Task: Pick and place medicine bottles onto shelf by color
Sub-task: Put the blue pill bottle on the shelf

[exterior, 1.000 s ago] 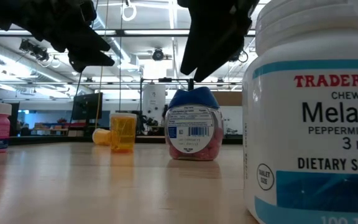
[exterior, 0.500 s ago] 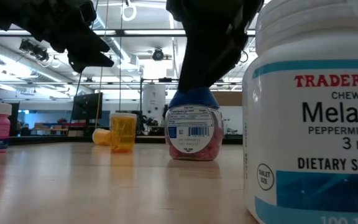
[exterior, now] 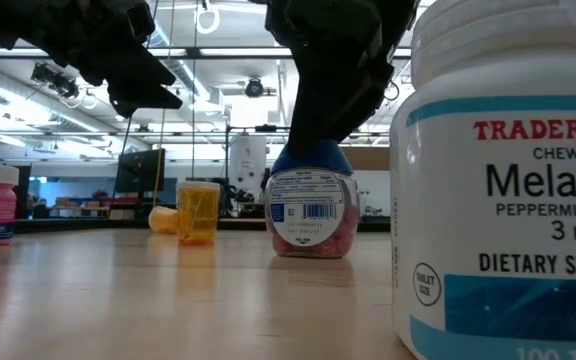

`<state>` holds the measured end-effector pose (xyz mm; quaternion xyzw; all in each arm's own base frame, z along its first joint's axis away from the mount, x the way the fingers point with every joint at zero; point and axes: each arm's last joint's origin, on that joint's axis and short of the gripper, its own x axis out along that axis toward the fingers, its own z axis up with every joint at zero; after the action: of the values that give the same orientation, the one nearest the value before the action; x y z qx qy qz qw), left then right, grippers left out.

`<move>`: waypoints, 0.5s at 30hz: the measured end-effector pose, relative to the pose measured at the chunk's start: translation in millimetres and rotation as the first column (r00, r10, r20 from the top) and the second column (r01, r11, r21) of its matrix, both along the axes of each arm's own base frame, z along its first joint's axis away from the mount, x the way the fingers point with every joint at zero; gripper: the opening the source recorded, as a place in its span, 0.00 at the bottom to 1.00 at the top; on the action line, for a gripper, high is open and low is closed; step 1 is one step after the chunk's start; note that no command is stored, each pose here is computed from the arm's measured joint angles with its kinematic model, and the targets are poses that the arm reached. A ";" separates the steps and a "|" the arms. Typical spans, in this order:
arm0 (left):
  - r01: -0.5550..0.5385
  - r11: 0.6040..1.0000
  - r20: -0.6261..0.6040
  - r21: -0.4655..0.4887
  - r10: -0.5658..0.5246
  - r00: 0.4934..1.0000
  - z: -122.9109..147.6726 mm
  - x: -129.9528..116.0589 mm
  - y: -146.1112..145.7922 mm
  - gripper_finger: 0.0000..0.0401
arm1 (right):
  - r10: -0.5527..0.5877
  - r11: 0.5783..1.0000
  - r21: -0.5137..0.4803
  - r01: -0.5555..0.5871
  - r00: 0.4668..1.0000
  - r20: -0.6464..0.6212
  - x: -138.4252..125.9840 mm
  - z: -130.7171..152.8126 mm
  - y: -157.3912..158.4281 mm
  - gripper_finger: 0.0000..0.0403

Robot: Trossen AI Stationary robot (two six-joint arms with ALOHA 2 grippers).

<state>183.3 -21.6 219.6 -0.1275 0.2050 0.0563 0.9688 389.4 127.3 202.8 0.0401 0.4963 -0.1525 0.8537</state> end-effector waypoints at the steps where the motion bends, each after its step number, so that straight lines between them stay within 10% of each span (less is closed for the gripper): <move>1: 0.003 1.000 0.000 -0.001 -0.003 1.000 0.0 -0.1 -0.7 0.57 | 0.001 1.000 0.003 -0.001 1.000 -0.001 -0.3 -1.2 -0.1 0.77; 15: 0.015 1.000 0.001 -0.002 -0.015 1.000 0.1 -0.3 -2.8 0.57 | 0.009 1.000 0.003 -0.009 1.000 0.001 -3.1 -14.8 -1.6 0.77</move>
<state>183.0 -24.4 219.7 -0.1270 0.2052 0.0487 0.9692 386.3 125.8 188.0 0.0394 0.4963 -0.1478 0.8546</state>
